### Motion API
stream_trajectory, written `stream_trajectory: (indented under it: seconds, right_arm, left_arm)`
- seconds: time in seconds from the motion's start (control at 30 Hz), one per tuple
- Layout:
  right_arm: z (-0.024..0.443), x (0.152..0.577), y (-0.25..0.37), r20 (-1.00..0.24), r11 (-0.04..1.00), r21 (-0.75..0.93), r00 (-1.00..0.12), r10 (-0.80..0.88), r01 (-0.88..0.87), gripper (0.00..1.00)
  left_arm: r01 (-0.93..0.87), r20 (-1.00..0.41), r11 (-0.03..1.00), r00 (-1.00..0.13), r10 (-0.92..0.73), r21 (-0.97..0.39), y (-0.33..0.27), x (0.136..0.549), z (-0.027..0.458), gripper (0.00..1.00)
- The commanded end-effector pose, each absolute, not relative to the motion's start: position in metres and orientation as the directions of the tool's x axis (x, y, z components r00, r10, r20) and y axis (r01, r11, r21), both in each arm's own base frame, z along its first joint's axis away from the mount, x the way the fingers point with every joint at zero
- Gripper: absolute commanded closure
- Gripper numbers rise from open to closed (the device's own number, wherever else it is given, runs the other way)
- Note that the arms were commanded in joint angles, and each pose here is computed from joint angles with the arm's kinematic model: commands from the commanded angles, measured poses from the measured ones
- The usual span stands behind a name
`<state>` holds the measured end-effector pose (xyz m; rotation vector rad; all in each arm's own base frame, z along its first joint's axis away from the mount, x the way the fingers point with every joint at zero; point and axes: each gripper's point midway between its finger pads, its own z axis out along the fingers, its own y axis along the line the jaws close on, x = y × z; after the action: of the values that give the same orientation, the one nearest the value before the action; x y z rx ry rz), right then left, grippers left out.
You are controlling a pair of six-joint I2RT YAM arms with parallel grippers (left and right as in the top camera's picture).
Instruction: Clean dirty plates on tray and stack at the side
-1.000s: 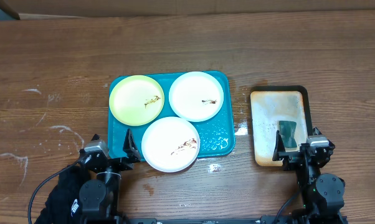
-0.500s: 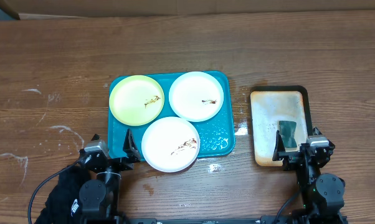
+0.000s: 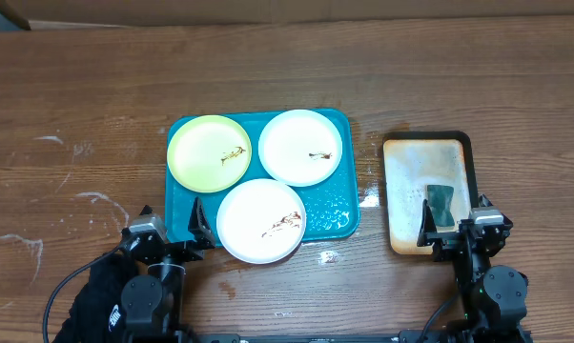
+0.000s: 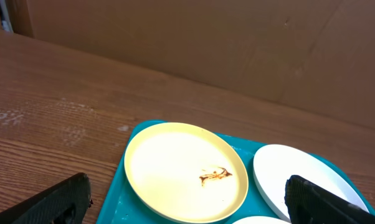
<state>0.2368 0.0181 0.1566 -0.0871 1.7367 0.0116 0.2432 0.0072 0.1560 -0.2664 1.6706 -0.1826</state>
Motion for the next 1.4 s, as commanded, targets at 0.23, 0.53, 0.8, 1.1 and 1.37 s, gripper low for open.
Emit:
stream_trajectory:
  seconds: [0.23, 0.53, 0.8, 1.1, 1.37]
  right_arm:
    - [0.158, 0.237, 0.019, -0.987, 0.997, -0.040, -0.151, -0.050, -0.070, 0.00]
    - [0.158, 0.237, 0.019, -0.987, 0.997, -0.040, -0.151, -0.050, -0.070, 0.00]
    - [0.158, 0.237, 0.019, -0.987, 0.997, -0.041, -0.150, -0.051, -0.069, 0.00]
    - [0.165, 0.236, 0.019, -0.990, 0.997, -0.039, -0.136, -0.048, -0.069, 0.00]
    - [0.188, 0.227, 0.016, -0.988, 0.998, 0.043, -0.149, 0.035, -0.049, 0.00]
  left_arm:
    - [-0.074, -0.955, 0.958, -0.093, -0.283, -0.276, 0.009, 0.243, 0.155, 0.00]
    - [-0.074, -0.955, 0.958, -0.093, -0.283, -0.277, 0.009, 0.243, 0.155, 0.00]
    - [-0.074, -0.955, 0.958, -0.093, -0.283, -0.276, 0.009, 0.243, 0.155, 0.00]
    - [-0.074, -0.955, 0.958, -0.093, -0.283, -0.276, 0.009, 0.243, 0.155, 0.00]
    - [-0.074, -0.955, 0.958, -0.093, -0.283, -0.276, 0.009, 0.243, 0.155, 0.00]
